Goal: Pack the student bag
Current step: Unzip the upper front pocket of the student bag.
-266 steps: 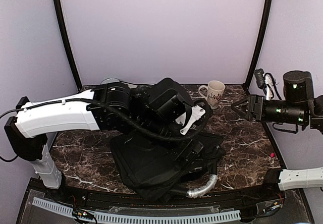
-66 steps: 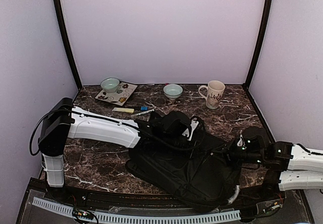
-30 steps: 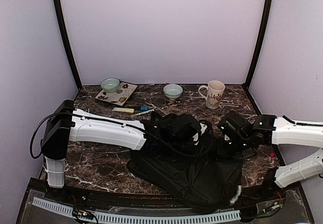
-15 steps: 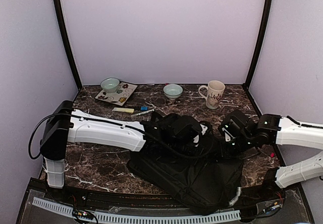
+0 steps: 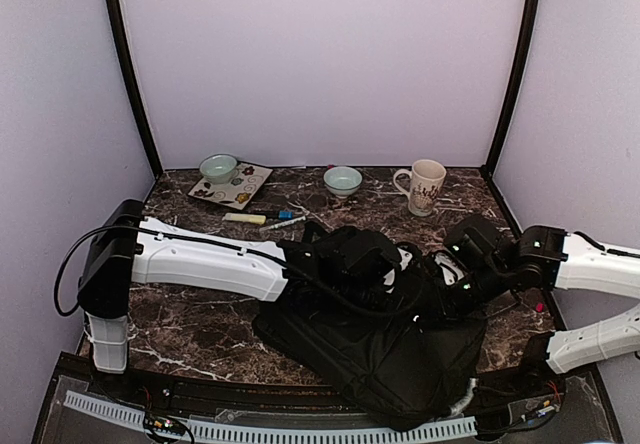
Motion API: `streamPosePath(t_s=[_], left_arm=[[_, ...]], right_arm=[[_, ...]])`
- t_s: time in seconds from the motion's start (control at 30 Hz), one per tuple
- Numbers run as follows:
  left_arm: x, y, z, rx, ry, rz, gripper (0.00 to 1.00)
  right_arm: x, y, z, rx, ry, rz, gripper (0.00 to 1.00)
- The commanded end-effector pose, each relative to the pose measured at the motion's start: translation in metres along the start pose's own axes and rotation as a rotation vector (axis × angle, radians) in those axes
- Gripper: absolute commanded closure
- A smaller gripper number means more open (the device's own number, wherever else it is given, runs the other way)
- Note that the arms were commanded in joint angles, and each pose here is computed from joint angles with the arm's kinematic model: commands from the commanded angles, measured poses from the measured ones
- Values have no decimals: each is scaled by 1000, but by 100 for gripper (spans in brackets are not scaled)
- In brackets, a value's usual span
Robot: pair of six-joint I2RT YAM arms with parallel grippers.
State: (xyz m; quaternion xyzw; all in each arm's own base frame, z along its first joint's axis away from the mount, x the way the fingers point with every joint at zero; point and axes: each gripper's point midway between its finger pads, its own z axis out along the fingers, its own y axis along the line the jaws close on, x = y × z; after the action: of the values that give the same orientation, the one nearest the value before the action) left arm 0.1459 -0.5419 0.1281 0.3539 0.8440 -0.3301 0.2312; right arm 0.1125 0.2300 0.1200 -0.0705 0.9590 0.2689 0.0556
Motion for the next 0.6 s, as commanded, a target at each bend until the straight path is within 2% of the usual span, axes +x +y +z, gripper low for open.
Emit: streamPosePath(t_s=[0.0,0.37,0.57], left_arm=[[-33,-31,-22,103,-96,4,100],[-33,-30,-22,105,-92,12,100],[-33,-32,-22,117,-91,23,100]], right_arm=[[4,56,-14,-237,22,-50,100],[17,76,-20,-301,62,-82,100],[22,106,-32,-411,92,-129,100]])
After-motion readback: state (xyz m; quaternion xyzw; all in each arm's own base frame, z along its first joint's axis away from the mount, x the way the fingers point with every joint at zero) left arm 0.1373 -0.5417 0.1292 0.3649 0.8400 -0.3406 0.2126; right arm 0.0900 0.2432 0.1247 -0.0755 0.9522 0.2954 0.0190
